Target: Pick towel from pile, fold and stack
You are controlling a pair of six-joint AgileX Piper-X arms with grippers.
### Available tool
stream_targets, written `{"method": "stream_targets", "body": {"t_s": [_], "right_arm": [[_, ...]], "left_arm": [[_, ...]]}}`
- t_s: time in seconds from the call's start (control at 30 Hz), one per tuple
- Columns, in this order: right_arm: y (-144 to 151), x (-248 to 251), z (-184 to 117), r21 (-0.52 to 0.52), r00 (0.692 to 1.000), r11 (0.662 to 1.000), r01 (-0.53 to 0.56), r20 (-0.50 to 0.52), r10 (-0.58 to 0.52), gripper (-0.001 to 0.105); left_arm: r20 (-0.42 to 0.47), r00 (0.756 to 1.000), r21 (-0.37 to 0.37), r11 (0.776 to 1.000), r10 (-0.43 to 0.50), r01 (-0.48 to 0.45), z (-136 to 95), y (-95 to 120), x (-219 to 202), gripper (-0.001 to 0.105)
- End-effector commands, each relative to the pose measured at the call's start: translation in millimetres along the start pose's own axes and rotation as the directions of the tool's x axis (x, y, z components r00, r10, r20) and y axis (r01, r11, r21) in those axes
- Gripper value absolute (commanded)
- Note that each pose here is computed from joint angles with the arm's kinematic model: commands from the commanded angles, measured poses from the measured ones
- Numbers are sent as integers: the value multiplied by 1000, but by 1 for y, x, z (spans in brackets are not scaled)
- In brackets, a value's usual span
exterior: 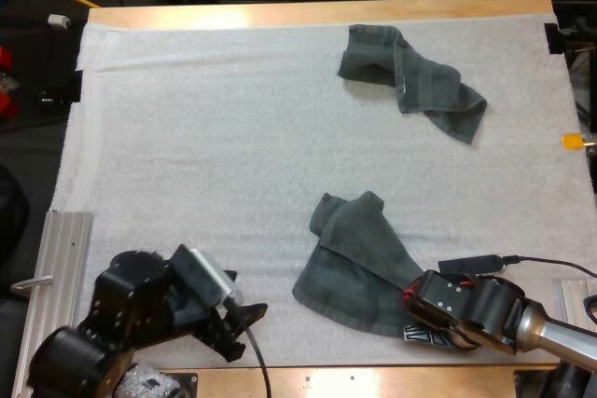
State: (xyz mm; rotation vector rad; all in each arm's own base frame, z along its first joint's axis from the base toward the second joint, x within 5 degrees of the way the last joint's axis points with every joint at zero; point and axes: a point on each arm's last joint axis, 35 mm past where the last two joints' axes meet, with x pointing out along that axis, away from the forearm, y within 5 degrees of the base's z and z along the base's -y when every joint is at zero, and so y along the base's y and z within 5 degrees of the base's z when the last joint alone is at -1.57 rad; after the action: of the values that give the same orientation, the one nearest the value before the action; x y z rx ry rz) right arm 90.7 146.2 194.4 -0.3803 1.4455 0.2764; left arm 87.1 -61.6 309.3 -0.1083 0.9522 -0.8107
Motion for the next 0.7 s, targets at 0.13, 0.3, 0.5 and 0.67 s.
{"method": "stream_targets", "body": {"t_s": [0.13,0.3,0.5,0.67], "right_arm": [[-1,-1,-2,-12,1000,1000,13,-2,-13,0],[-1,-1,-1,-11,1000,1000,8,4,-8,0],[-1,-1,-1,-7,1000,1000,8,6,-8,0],[-1,-1,-1,-7,1000,1000,6,8,-6,0]], "left_arm": [[-40,999,-4,1000,-12,12,17,6,22,62],[-151,989,-59,998,-1,-8,28,21,56,62],[-305,952,-91,996,-15,-13,30,38,93,62],[-360,931,-137,990,-66,17,31,47,116,62]]}}
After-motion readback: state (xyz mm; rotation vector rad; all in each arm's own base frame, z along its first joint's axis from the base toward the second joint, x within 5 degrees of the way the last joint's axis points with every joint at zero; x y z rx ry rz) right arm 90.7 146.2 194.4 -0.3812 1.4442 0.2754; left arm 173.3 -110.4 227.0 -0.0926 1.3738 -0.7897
